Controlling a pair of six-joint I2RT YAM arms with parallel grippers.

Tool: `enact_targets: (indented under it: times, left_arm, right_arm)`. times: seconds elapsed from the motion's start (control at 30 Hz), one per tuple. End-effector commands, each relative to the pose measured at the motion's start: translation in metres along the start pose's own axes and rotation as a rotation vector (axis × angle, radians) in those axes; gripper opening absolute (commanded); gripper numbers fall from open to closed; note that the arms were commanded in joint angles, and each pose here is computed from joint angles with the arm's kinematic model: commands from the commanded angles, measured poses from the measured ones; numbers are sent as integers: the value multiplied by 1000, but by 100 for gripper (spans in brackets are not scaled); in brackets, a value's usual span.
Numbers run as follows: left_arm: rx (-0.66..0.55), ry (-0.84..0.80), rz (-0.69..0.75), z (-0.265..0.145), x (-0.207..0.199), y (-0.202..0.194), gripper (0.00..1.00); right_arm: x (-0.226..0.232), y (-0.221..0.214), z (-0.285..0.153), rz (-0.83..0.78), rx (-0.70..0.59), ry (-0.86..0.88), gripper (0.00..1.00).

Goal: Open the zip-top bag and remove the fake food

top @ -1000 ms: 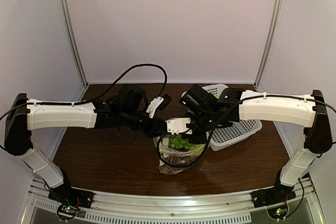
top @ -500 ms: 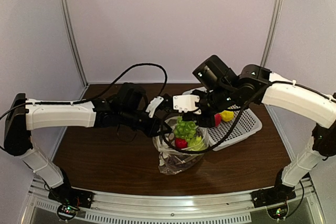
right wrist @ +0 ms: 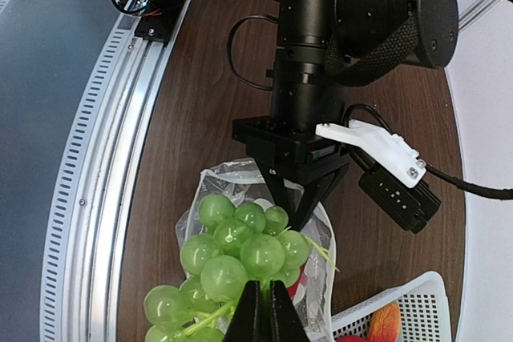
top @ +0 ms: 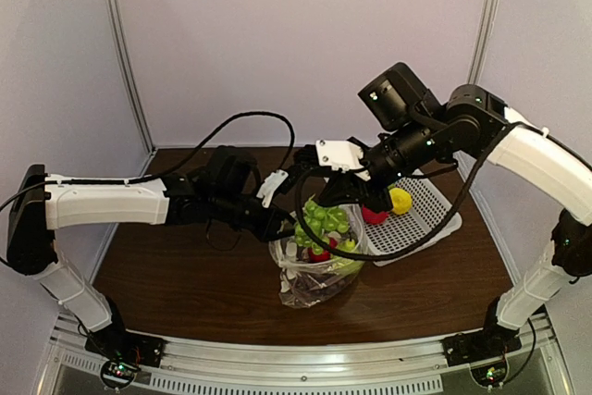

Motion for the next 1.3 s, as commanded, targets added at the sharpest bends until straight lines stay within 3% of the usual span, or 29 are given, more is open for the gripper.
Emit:
enact_targets:
  times: [0.0,0.23,0.67,1.0,1.27]
  left_arm:
    - [-29,4,21,-7,-1,6,0]
    - [-30,28,19,-7,4,7,0]
    - [-21,35,2,-5,7,7,0]
    - [-19,32,7,-4,7,7,0]
    - [-11,25,8,-1,7,7,0]
  right_arm:
    - [-6,7,-38,35,-69,-21,0]
    - [-29,-26,-65,136,-78,-97,0]
    - [-57,-166,-61,497,-25,-222,0]
    - [-59,-270,-43,649,288,-322,0]
    - [-50,-304,-41,680,451,-366,0]
Point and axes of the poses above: each gripper's point midway between its finger pads, its own z axis out along the fingers, its own x axis along the line the jaws close on, y = z × x, the point moved 3 cm from there along -z, back along the fingers, and after that the axes turned 11 degrees about -z, right-handed, at the moved point
